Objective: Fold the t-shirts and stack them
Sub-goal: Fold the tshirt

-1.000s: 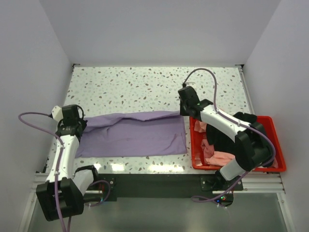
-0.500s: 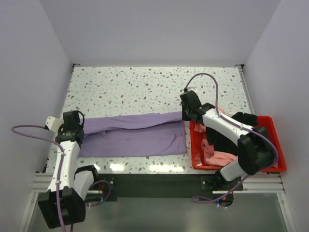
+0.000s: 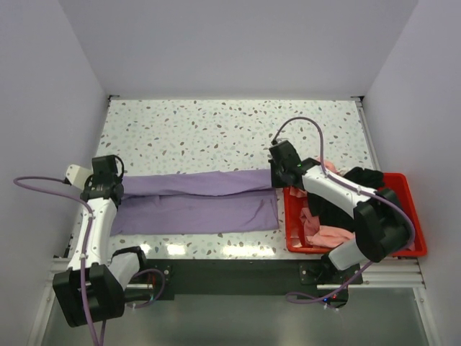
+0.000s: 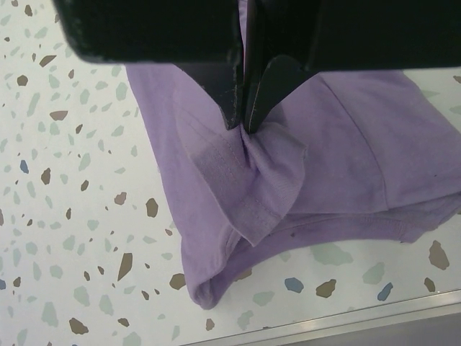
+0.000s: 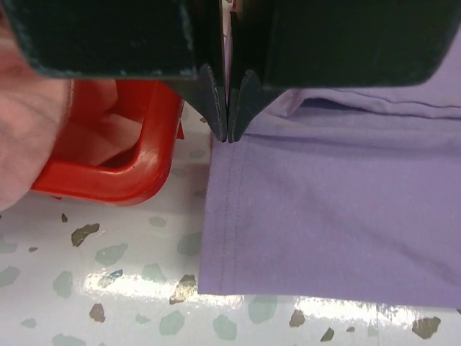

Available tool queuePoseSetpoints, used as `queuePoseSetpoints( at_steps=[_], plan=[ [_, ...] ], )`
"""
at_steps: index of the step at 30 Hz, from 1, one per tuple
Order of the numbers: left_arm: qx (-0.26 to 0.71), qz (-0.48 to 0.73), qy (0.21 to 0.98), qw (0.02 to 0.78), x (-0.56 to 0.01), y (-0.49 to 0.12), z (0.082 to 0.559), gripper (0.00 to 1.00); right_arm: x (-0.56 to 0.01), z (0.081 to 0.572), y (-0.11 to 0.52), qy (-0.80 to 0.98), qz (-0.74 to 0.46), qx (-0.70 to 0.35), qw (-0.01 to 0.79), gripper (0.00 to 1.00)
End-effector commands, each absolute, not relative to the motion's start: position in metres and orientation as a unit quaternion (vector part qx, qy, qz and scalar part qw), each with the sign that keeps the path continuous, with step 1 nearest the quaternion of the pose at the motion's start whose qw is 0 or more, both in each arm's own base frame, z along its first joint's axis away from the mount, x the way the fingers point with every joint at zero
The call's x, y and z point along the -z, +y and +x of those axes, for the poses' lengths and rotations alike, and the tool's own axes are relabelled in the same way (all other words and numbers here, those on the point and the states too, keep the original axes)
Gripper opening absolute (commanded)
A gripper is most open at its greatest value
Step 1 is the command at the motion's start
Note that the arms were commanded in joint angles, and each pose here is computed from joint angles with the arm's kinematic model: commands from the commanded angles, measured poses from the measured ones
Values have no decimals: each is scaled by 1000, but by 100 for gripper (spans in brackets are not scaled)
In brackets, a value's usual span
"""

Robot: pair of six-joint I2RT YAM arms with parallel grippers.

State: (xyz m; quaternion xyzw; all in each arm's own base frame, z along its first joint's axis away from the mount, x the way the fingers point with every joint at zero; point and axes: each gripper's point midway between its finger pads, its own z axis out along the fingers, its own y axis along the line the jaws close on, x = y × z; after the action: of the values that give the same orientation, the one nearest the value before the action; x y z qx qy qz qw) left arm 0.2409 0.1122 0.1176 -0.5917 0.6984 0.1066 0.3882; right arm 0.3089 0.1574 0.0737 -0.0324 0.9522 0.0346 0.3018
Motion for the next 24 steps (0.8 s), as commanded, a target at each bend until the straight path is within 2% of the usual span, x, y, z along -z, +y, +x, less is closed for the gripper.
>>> queuePoseSetpoints(
  at_steps=[1, 6, 11, 15, 20, 24],
  plan=[
    [-100, -603, 668, 424, -137, 122, 254, 0, -76, 305, 164, 950, -47, -58, 304, 0],
    [-60, -595, 654, 464, -169, 125, 290, 0, -89, 323, 166, 946, -37, -44, 318, 0],
    [-70, -590, 657, 464, -184, 135, 319, 0, -120, 351, 166, 935, -20, -21, 354, 0],
    [-54, -576, 669, 466, -192, 134, 337, 0, -123, 352, 169, 934, -26, -26, 356, 0],
    [-55, -579, 671, 460, -175, 129, 317, 0, -105, 341, 166, 941, -29, -24, 335, 0],
    [-90, -605, 669, 422, -124, 125, 269, 0, -92, 329, 164, 946, -36, -30, 321, 0]
  ],
)
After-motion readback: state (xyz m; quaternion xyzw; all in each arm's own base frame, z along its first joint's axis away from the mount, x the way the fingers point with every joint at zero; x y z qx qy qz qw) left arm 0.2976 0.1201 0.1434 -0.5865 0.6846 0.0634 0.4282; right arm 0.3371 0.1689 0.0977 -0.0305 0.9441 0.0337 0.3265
